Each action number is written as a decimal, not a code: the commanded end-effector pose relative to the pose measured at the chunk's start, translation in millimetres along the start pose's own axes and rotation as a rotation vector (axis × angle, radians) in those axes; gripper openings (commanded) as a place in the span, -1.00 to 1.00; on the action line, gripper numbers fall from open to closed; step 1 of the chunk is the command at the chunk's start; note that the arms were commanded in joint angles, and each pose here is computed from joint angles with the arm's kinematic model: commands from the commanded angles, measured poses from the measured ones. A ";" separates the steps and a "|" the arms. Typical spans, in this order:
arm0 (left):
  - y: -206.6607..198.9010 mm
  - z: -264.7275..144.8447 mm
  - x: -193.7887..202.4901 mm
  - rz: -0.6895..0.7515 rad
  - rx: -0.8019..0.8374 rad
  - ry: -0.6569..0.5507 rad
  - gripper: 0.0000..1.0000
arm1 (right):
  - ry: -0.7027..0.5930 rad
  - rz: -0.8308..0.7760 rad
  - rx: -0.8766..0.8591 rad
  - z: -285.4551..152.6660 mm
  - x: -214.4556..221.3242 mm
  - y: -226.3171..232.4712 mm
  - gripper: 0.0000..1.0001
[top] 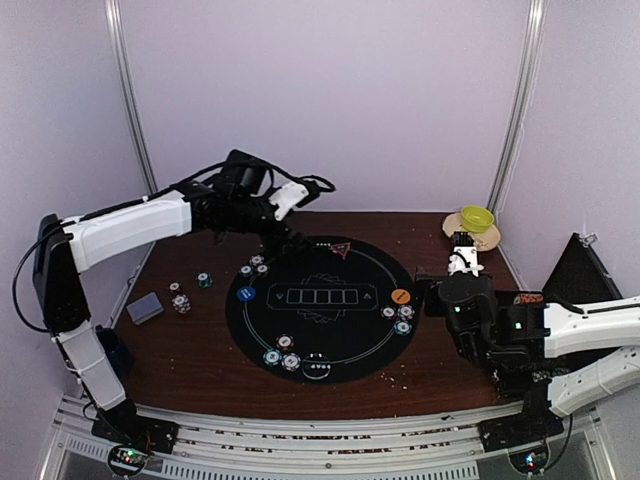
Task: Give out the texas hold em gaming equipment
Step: Pick up the face-down deck piles from the corner of the board.
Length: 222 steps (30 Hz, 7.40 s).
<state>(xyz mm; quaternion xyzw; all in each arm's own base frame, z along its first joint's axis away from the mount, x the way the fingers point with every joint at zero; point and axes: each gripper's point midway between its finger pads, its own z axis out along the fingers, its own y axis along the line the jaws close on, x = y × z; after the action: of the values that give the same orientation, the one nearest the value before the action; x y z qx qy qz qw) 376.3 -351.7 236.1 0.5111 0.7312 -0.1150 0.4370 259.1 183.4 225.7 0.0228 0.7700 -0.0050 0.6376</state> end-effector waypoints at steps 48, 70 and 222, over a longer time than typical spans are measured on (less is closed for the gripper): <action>160.5 -208.0 295.0 -0.427 -0.478 0.201 0.96 | 0.178 0.007 -0.452 -56.9 8.3 104.4 1.00; 145.3 -215.2 313.9 -0.130 -0.304 0.385 0.96 | 0.193 -0.019 -0.431 -53.8 23.8 99.2 1.00; 96.0 -170.5 417.9 -0.244 0.154 0.731 -0.52 | 0.205 0.055 -0.684 -60.8 2.1 190.7 1.00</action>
<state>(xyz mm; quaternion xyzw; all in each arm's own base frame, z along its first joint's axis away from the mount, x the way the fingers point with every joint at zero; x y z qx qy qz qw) 325.1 69.9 26.0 0.4555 0.8865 -0.0399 0.0711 206.5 336.7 214.1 -0.1662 0.8004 0.2071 0.5374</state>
